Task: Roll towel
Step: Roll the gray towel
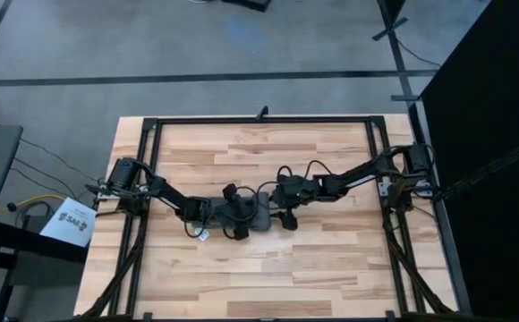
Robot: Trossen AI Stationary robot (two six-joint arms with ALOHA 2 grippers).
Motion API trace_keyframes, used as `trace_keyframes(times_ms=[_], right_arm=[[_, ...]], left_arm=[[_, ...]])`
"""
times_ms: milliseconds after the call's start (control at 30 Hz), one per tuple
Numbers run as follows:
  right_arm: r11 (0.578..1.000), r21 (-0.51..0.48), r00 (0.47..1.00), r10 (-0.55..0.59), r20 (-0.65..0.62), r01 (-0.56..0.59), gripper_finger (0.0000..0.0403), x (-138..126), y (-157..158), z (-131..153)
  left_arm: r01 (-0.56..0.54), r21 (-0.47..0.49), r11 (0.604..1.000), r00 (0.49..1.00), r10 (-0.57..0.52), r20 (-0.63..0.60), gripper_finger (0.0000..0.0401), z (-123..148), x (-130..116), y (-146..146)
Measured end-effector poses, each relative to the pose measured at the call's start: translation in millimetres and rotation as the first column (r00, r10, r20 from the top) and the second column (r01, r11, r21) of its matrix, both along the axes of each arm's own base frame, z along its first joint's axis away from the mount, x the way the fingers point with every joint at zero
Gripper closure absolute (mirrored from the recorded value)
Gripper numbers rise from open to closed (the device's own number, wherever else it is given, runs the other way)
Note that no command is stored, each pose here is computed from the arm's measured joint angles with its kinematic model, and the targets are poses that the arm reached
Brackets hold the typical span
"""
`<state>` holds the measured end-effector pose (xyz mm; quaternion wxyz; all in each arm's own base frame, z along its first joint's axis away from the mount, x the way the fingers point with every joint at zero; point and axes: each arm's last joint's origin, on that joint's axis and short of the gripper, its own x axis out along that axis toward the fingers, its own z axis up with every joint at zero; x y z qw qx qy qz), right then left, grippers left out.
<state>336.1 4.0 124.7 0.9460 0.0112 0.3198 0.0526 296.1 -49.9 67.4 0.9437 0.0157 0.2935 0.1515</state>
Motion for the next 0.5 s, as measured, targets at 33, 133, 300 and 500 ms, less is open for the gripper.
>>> trace_keyframes(times_ms=[33, 133, 300, 500], right_arm=[[1.000, -0.004, 1.000, 0.006, 0.002, -0.006, 0.0145, 0.9, 0.9, 1.0], [1.000, -0.009, 1.000, 0.013, -0.003, -0.013, 0.0145, 2.3, 1.4, 2.5], [1.000, -0.003, 0.998, 0.011, -0.056, -0.011, 0.0145, -0.4, 1.0, -0.2], [1.000, 0.012, 0.983, 0.001, -0.185, 0.001, 0.0145, -9.0, 1.1, -8.8]], left_arm=[[0.000, -0.001, 1.000, 1.000, 0.000, 0.001, 0.0228, -1.0, 0.2, 0.0], [-0.002, -0.003, 1.000, 1.000, 0.002, 0.010, 0.0228, -2.2, 1.0, -0.2], [-0.003, 0.001, 1.000, 1.000, 0.003, 0.020, 0.0228, -3.4, 1.8, -0.3], [-0.003, -0.003, 1.000, 0.999, 0.003, 0.033, 0.0228, -3.6, 2.6, -0.4]])
